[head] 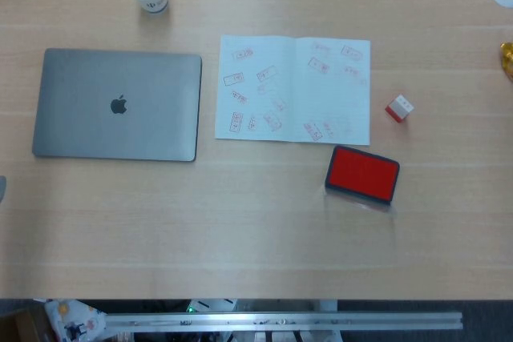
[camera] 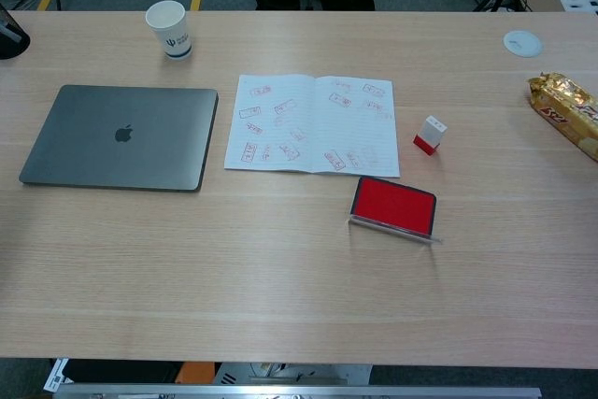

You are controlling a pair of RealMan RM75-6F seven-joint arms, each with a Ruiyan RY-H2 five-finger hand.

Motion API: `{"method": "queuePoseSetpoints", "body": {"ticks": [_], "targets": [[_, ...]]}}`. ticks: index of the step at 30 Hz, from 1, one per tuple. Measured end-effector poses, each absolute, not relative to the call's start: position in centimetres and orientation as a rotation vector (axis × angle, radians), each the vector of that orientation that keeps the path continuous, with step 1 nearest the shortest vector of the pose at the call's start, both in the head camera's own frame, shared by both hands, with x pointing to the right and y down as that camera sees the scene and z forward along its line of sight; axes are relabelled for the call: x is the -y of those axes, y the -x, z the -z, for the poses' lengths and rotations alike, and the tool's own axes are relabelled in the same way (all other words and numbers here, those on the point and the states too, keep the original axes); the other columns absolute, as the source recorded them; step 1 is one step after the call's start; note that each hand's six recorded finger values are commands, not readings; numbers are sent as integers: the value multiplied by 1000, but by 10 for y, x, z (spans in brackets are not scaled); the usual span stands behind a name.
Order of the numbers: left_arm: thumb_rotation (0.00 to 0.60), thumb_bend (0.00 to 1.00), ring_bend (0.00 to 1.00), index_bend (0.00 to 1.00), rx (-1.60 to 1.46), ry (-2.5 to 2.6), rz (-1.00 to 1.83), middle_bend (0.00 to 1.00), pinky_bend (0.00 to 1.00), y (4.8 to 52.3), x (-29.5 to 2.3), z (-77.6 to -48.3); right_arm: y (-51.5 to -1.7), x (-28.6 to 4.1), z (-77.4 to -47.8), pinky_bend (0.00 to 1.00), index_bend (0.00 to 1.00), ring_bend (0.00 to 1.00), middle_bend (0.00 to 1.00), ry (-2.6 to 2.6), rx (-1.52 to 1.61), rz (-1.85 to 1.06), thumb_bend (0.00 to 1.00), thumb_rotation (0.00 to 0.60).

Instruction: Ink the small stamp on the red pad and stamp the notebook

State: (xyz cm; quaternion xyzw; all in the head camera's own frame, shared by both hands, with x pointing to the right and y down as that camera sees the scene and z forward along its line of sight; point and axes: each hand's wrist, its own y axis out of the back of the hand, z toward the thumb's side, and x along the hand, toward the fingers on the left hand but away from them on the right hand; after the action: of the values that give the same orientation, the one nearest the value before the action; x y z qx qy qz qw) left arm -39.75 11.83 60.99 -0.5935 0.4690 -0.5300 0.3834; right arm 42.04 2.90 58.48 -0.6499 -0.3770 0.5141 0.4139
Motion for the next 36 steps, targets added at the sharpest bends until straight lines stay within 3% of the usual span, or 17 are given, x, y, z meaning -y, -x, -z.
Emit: {"method": "queuePoseSetpoints", "body": {"ticks": [15, 24, 32, 36], "targets": [[600, 300, 238, 164, -1183, 1529, 1357, 240, 182, 398, -121, -614, -359, 20, -664, 277, 559, 308, 423, 1638, 751, -1419, 133, 600], [600, 300, 238, 164, -1164, 1552, 1359, 240, 182, 394, -121, -619, -347, 37, -701, 277, 559, 299, 410, 1561, 680, -1485, 77, 600], [600, 300, 238, 164, -1158, 1556, 1362, 240, 182, 394, -120, -621, -335, 46, -732, 277, 545, 276, 397, 1517, 588, -1543, 77, 600], [600, 300, 238, 164, -1159, 1555, 1364, 240, 182, 395, -121, -620, -326, 44, -745, 277, 537, 267, 389, 1522, 540, -1564, 126, 600]]}}
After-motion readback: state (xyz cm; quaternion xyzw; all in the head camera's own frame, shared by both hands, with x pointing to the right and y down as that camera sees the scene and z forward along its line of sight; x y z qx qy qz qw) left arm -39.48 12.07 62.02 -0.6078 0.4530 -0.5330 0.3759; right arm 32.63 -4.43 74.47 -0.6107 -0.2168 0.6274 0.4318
